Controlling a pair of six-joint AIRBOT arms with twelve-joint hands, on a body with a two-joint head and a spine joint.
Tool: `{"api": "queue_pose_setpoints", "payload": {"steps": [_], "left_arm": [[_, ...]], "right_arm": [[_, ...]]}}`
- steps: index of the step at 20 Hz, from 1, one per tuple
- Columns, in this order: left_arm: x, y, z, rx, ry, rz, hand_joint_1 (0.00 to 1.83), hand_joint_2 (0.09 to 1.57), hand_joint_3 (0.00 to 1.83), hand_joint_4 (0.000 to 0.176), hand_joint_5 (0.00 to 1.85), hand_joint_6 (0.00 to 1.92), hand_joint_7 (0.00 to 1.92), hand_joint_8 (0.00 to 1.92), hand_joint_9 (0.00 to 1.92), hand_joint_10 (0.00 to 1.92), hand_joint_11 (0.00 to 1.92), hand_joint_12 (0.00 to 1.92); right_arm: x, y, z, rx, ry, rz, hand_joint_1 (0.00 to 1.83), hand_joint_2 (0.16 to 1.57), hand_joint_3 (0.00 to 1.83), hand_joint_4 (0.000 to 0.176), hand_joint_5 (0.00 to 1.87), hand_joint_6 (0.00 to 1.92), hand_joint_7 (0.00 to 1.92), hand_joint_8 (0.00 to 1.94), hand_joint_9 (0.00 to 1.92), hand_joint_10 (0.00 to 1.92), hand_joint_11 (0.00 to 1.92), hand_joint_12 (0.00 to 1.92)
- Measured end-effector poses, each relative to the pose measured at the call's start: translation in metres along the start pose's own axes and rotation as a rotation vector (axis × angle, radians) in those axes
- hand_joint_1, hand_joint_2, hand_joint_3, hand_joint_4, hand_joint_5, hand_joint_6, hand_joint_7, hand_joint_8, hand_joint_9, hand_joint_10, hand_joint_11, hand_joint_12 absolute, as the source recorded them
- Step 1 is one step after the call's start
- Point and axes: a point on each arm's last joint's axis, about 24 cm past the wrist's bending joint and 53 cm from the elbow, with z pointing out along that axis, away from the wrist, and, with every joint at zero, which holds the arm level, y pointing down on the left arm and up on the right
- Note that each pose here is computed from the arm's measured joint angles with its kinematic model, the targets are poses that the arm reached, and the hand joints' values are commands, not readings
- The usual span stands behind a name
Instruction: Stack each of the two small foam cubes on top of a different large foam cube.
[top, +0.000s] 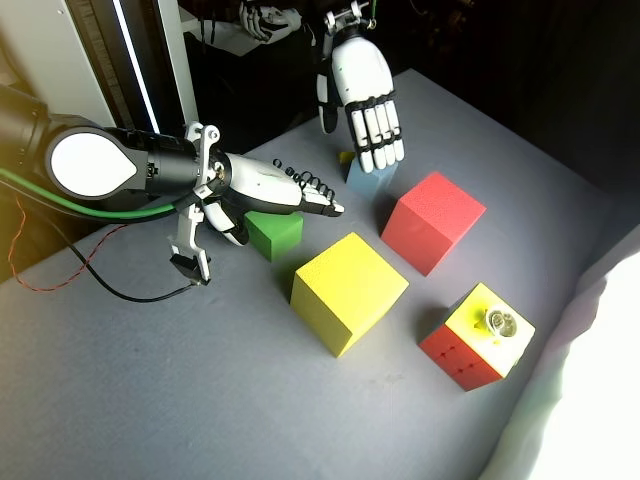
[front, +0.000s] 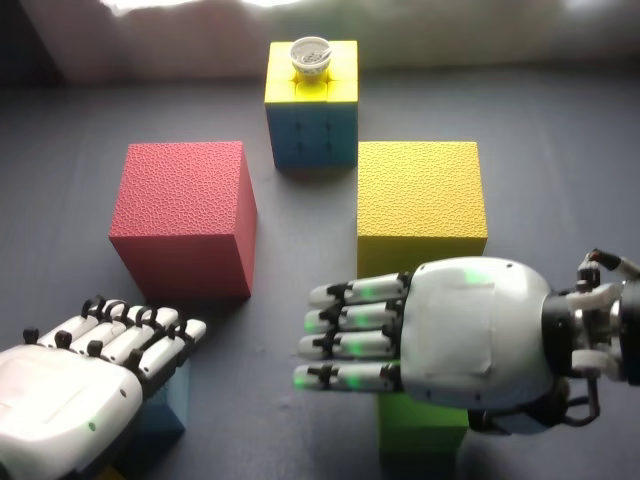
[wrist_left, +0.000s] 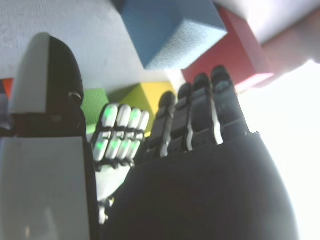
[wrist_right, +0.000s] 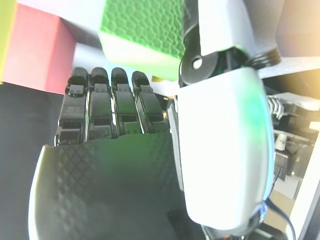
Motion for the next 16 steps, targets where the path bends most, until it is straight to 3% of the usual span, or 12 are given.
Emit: {"api": "queue_pose_setpoints", "payload": {"steps": [2, 6, 8, 16], "left_arm": [[0.002, 0.003, 0.005, -0.004, 0.001, -0.003, 1.17, 1.04, 0.01, 0.000, 0.00, 0.00, 0.00, 0.00, 0.00, 0.00, 0.00, 0.00], [0.003, 0.007, 0.012, -0.004, -0.001, 0.002, 1.18, 1.03, 0.00, 0.000, 0.00, 0.00, 0.00, 0.00, 0.00, 0.00, 0.00, 0.00], [-0.004, 0.011, 0.016, -0.013, -0.021, 0.001, 1.19, 1.03, 0.00, 0.000, 0.00, 0.00, 0.00, 0.00, 0.00, 0.00, 0.00, 0.00], [-0.003, 0.008, 0.023, -0.006, -0.028, -0.010, 1.19, 1.03, 0.00, 0.000, 0.00, 0.00, 0.00, 0.00, 0.00, 0.00, 0.00, 0.00]], "right_arm": [[0.001, -0.005, 0.000, 0.018, 0.002, -0.004, 1.14, 0.93, 0.01, 0.000, 0.00, 0.00, 0.00, 0.00, 0.00, 0.00, 0.01, 0.02], [0.000, -0.007, 0.000, 0.023, -0.003, -0.003, 1.25, 0.91, 0.00, 0.000, 0.00, 0.00, 0.00, 0.00, 0.00, 0.00, 0.03, 0.03], [0.001, -0.006, -0.001, 0.022, -0.001, -0.003, 1.18, 0.93, 0.00, 0.000, 0.00, 0.00, 0.00, 0.00, 0.00, 0.00, 0.02, 0.03], [0.006, -0.006, -0.001, 0.023, 0.009, 0.000, 1.18, 0.92, 0.00, 0.000, 0.00, 0.00, 0.00, 0.00, 0.00, 0.00, 0.01, 0.04]]}}
